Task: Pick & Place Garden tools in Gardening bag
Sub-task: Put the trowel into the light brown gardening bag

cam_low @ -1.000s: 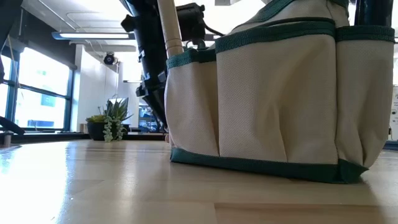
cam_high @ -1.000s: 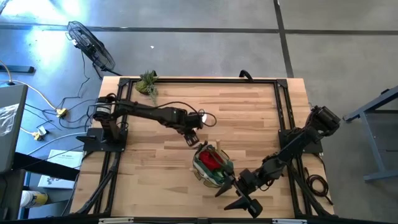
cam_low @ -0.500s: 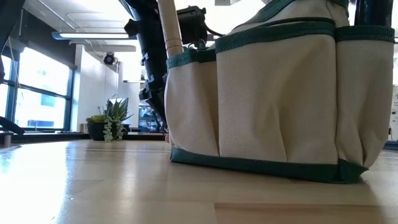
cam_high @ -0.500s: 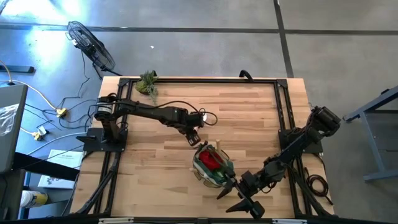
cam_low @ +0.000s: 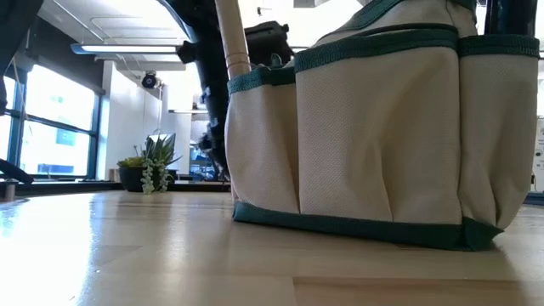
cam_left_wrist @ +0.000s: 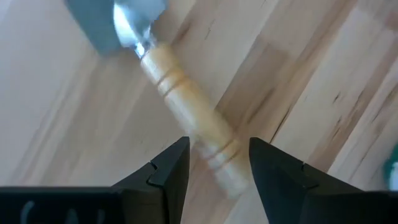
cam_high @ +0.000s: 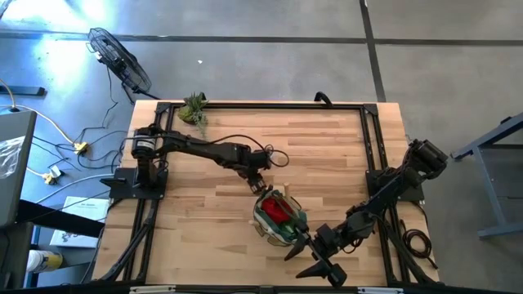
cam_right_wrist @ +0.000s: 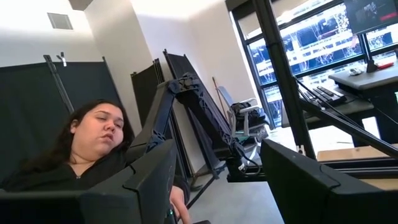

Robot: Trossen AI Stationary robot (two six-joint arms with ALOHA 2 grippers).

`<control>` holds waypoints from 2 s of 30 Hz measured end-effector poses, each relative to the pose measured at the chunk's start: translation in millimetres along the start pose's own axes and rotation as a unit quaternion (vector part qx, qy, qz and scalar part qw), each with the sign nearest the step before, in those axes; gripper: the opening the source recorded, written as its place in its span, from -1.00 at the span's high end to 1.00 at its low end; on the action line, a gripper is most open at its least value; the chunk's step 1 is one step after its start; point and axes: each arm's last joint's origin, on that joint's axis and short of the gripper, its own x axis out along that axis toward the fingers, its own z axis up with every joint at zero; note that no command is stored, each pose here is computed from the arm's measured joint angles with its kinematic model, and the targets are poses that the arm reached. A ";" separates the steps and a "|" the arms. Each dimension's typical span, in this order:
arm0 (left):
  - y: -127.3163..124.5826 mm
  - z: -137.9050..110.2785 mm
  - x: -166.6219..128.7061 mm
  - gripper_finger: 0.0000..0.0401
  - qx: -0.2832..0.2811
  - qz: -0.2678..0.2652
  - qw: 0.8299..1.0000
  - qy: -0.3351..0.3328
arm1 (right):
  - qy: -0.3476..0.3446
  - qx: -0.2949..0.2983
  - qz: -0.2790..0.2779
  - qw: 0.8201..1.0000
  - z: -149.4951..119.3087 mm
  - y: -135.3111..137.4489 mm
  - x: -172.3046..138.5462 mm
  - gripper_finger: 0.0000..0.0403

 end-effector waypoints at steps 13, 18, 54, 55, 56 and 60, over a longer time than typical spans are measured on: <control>1.0 -2.4 11.2 0.21 0.010 0.013 1.000 0.009 | 0.002 0.015 -0.014 1.000 -1.0 -1.1 0.0 -0.12; 1.8 -0.4 23.8 0.21 0.015 0.011 1.000 0.007 | 0.002 0.015 -0.014 1.000 -1.0 -1.1 0.0 -0.12; 25.5 5.2 -32.1 0.69 0.093 0.119 0.988 -0.033 | 0.021 0.005 -0.048 0.999 -13.9 23.1 -6.8 -0.12; 26.7 4.5 -39.3 0.69 0.090 0.124 0.988 -0.036 | 0.022 0.003 -0.047 0.999 -14.1 23.9 -7.0 -0.12; 27.9 3.7 -46.9 0.69 0.084 0.129 0.987 -0.040 | 0.022 0.003 -0.045 0.999 -14.5 25.1 -7.4 -0.12; 26.0 -2.8 -71.7 0.69 0.087 0.148 0.984 -0.053 | 0.022 0.003 -0.054 0.998 -16.0 28.7 -8.7 -0.12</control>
